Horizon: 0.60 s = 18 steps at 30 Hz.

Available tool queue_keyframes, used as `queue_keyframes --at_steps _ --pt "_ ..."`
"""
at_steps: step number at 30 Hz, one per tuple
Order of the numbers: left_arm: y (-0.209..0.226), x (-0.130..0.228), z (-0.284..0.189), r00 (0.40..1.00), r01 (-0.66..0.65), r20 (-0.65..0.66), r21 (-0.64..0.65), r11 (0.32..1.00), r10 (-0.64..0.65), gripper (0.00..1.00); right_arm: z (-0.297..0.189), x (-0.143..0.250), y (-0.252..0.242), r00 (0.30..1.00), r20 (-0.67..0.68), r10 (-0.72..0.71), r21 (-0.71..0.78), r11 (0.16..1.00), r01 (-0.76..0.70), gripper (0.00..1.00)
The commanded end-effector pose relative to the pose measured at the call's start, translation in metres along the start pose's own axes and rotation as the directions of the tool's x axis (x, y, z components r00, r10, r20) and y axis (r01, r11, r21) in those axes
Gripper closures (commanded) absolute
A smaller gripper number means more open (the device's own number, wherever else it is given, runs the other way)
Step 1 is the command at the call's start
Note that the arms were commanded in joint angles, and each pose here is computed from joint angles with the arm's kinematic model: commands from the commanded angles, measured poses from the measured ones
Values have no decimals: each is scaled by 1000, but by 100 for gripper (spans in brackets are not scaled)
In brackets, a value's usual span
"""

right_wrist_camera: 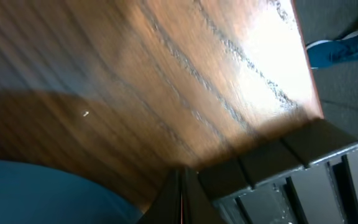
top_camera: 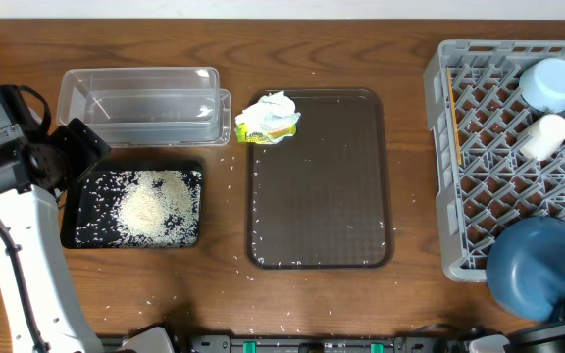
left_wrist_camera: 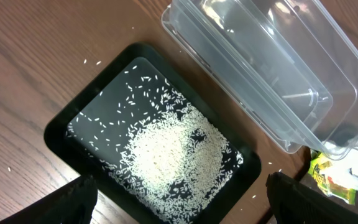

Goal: Sort waste into correct bins and load items into the dishwasher rack

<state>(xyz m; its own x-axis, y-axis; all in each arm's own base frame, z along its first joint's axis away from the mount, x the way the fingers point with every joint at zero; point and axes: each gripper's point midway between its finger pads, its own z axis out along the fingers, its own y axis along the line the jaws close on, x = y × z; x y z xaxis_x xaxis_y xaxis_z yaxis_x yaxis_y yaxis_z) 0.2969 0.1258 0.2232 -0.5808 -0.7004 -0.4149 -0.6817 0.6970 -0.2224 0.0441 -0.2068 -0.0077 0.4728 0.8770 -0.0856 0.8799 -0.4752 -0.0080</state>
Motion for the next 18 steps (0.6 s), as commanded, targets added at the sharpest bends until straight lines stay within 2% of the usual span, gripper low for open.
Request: queue_keyframes --at_steps 1,4,8,18 --pt "1 -3 -3 1000 15 12 -2 1000 -15 10 6 12 0 999 -37 10 -3 1000 -10 99" --pt "1 -3 -3 1000 15 12 -2 1000 -15 10 4 20 16 996 -91 -16 -93 996 7 99" --pt "1 -3 -3 1000 16 12 -2 1000 -16 10 -5 32 55 978 -150 -144 -317 944 91 99" --pt "1 -3 -3 1000 15 12 -2 1000 -15 10 -29 57 91 938 -257 -235 -541 839 62 99"
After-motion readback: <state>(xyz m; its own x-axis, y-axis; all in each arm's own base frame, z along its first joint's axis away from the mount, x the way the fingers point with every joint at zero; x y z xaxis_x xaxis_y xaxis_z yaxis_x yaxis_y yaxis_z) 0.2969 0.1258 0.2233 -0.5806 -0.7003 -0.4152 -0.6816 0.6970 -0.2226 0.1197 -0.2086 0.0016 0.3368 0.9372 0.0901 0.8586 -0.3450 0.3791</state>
